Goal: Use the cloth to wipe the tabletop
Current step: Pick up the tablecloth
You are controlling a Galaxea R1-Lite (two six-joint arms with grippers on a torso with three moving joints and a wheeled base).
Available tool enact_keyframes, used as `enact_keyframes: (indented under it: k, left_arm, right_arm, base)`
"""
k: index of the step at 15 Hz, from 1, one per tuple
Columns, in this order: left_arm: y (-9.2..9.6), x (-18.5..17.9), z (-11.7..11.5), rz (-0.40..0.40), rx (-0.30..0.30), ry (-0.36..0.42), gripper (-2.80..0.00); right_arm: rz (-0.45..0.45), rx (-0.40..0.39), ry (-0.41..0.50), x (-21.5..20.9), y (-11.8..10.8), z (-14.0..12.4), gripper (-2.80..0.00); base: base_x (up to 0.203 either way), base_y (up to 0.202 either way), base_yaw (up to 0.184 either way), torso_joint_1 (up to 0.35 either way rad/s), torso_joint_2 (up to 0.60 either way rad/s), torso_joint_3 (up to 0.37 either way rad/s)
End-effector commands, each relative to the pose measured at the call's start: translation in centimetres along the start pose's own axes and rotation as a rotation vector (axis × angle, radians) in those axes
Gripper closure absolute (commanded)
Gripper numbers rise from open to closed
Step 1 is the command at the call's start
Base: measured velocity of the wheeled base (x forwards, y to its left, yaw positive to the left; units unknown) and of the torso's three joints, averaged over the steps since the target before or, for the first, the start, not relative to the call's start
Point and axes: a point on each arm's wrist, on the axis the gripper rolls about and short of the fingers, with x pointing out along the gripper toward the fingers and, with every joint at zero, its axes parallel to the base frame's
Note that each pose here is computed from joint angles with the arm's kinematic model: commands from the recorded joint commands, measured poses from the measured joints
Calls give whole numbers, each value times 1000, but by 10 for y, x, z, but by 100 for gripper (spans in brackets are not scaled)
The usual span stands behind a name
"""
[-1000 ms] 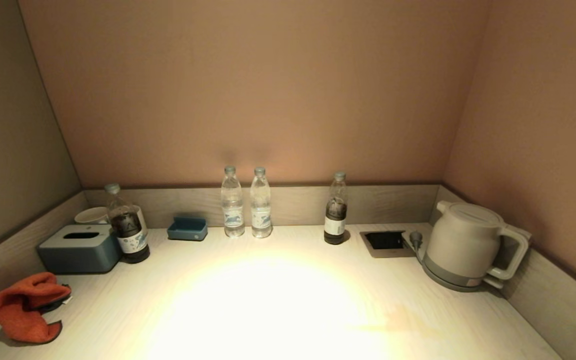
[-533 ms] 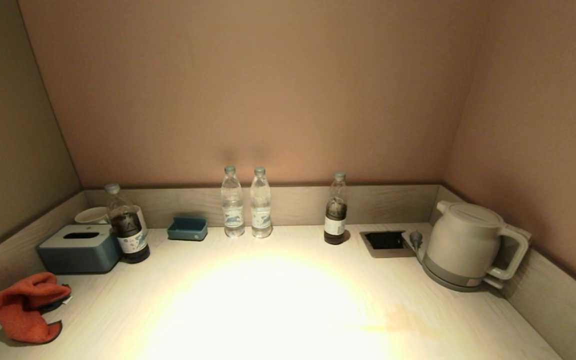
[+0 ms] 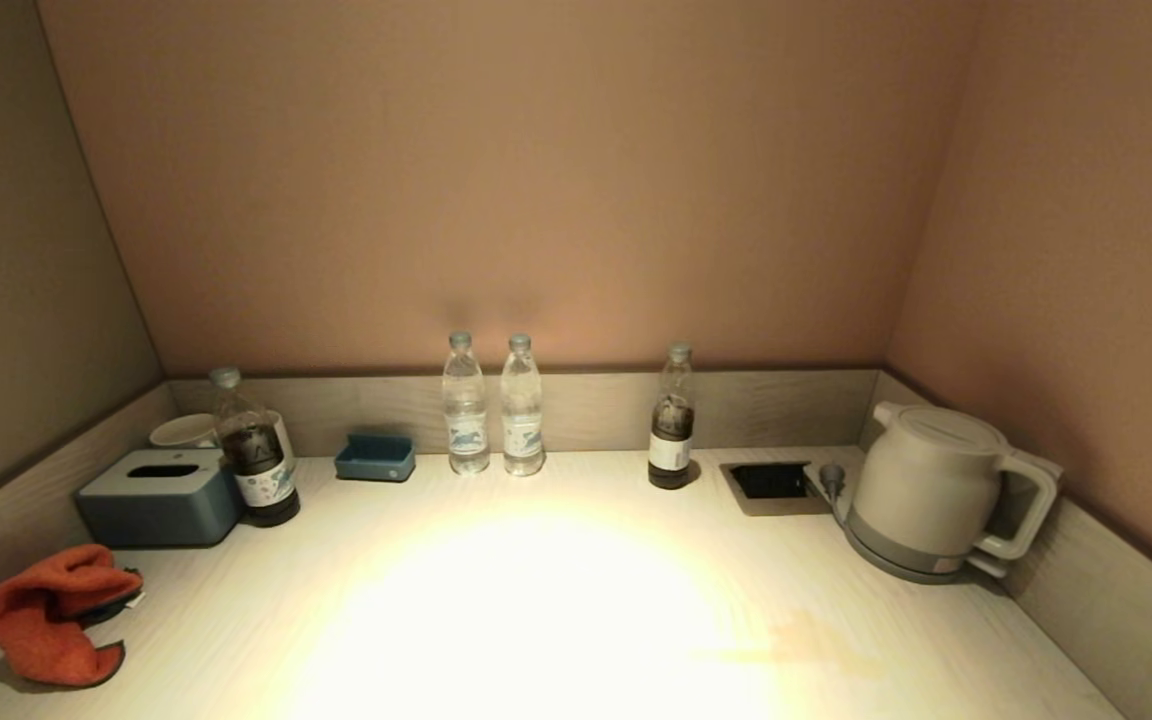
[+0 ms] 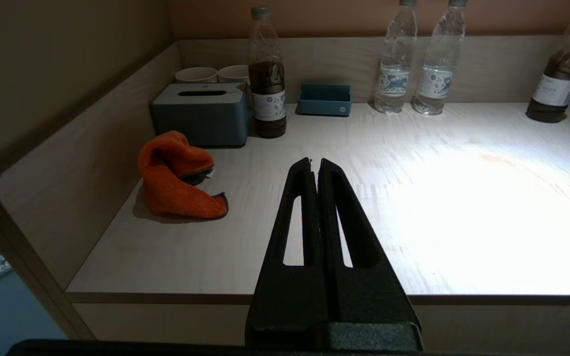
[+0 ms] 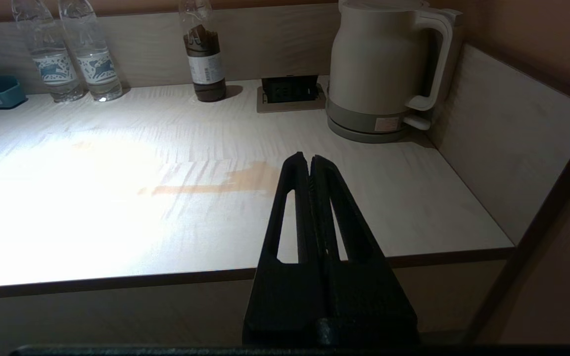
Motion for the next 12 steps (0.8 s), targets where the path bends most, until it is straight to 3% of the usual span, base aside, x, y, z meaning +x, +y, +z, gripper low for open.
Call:
enact_keyframes:
  k: [1, 4, 8, 10, 12]
  left_arm:
    - [1, 10, 29, 48, -23, 77, 0]
    - [3, 52, 49, 220, -69, 299, 0]
    - [7, 130, 52, 463, -19, 606, 0]
    - [9, 161, 47, 561, 16, 696, 0]
    - [11, 190, 40, 634, 10, 746, 0]
  right_arm:
    - [0, 0, 1, 0, 0, 0, 0]
    - [0, 0, 0, 0, 0, 0, 0]
    - [0, -1, 1, 0, 0, 0, 0]
    - [0, 0, 1, 0, 0, 0, 0]
    - [0, 0, 1, 0, 0, 0, 0]
  base:
    - [0, 0, 0, 0, 0, 0]
    - [0, 0, 0, 0, 0, 0]
    - [0, 0, 0, 0, 0, 0]
    - [0, 0, 0, 0, 0, 0]
    - [0, 0, 0, 0, 0, 0]
